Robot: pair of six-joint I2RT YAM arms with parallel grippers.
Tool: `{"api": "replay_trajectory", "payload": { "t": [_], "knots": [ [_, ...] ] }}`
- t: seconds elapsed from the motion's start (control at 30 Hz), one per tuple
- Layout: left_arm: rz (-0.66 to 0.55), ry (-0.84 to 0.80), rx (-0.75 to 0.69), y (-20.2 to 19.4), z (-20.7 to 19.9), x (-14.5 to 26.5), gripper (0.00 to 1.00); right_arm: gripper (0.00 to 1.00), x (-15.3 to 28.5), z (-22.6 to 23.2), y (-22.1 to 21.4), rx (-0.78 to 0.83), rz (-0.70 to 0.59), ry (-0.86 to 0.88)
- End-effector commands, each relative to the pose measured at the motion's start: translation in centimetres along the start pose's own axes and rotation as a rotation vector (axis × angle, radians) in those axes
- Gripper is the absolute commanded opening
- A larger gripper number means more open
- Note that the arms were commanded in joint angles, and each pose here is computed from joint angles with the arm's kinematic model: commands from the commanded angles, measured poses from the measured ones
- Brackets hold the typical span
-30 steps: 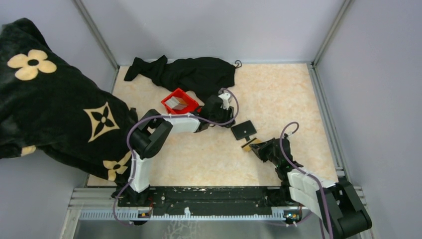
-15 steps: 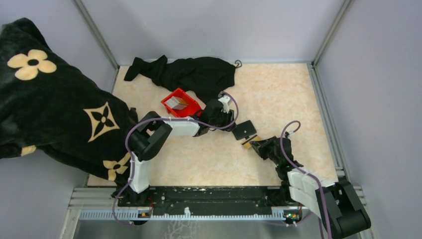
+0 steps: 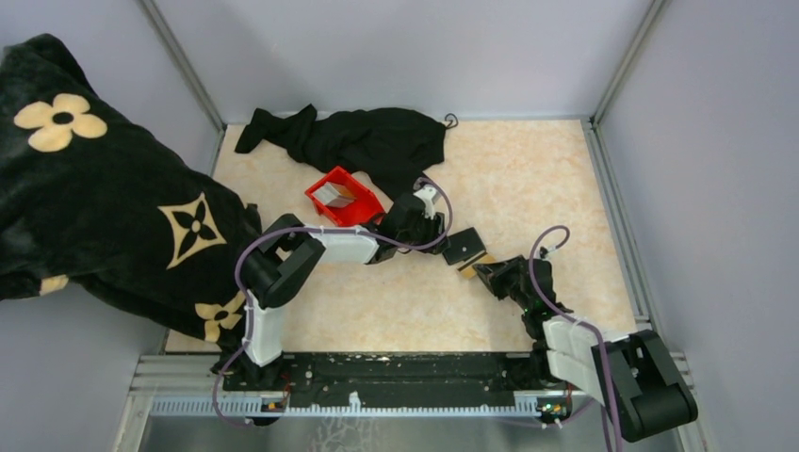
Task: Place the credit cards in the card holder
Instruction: Open the card holder at the center of the board.
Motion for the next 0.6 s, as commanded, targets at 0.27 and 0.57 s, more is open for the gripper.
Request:
{"api": "replay_trajectory", "payload": {
  "t": [0.27, 0.57],
  "knots": [
    [0.019, 0.236, -0.003, -0.4, 3.0, 0.4, 0.57, 0.00, -0.5, 1.9, 0.6, -0.005, -0.021, 0.097],
    [-0.068, 0.248, -0.002, 2.8, 3.1, -1.0, 0.57, 0.00, -0.5, 1.7, 0.5, -0.006, -0.012, 0.100]
  ]
}}
Point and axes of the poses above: each gripper's point midway between its finger pads, its own x axis back along the fingers, its own z axis along the line the jaws close on, y = z × x, the point moved 5 cm from there along x, back along the fingers, and after that the axes turned 3 degrees about x, right-handed, at the moved point
